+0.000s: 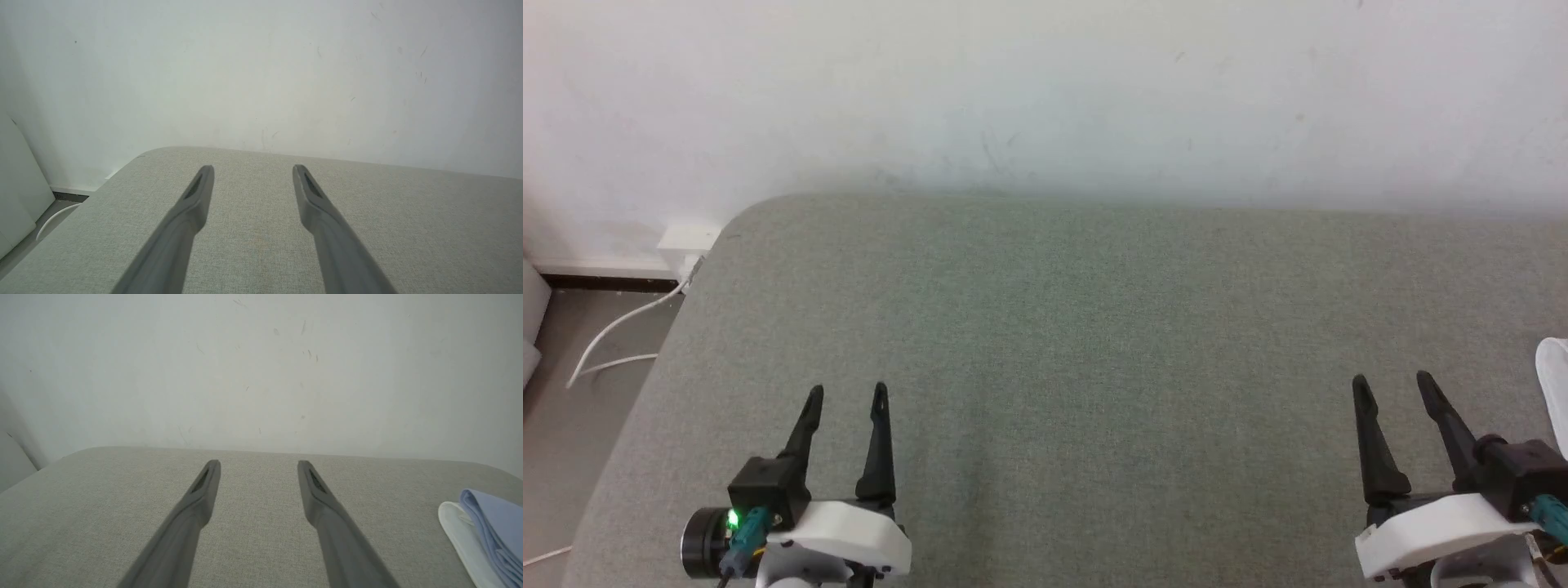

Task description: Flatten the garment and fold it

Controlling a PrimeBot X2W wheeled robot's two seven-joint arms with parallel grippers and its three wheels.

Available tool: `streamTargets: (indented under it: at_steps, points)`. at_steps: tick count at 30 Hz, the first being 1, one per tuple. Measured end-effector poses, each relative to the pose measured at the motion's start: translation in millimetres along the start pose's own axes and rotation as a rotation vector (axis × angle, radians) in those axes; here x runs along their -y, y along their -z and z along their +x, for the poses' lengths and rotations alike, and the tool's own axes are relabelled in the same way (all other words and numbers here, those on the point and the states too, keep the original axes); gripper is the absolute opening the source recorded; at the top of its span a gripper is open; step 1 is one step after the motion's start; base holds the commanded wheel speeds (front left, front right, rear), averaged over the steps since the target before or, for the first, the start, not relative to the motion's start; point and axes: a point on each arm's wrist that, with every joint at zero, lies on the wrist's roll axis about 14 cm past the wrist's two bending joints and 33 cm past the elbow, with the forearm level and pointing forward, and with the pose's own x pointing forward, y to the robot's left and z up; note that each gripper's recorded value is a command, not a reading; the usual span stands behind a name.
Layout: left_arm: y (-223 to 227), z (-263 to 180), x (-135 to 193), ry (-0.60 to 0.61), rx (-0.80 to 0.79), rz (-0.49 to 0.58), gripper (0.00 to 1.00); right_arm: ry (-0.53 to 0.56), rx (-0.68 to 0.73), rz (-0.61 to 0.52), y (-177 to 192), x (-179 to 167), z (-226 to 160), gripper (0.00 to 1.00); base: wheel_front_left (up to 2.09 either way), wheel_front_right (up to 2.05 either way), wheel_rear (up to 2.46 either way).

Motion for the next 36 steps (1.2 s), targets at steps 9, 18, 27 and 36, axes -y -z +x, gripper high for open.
streamTargets:
  at_steps: [9,18,27,36]
  points:
    - [4.5,-2.3,-0.1,-0.004,-0.015,0.002,0.00,0.002,-0.004,0.011,2.5,0.5,-0.4,0.00,0.00,0.00,0.00]
    - [4.8,-2.1,0.2,-0.004,-0.016,0.002,0.00,0.004,-0.004,0.011,2.6,0.9,-0.6,0.00,0.00,0.00,0.00]
    - [5.7,-0.4,2.7,0.004,-0.025,0.003,0.00,0.007,-0.014,0.009,4.1,2.1,-1.8,0.00,0.00,0.00,0.00]
    - [4.3,2.0,5.9,0.015,-0.030,0.010,0.00,0.007,-0.025,0.001,5.5,2.2,-3.0,0.00,0.00,0.00,0.00]
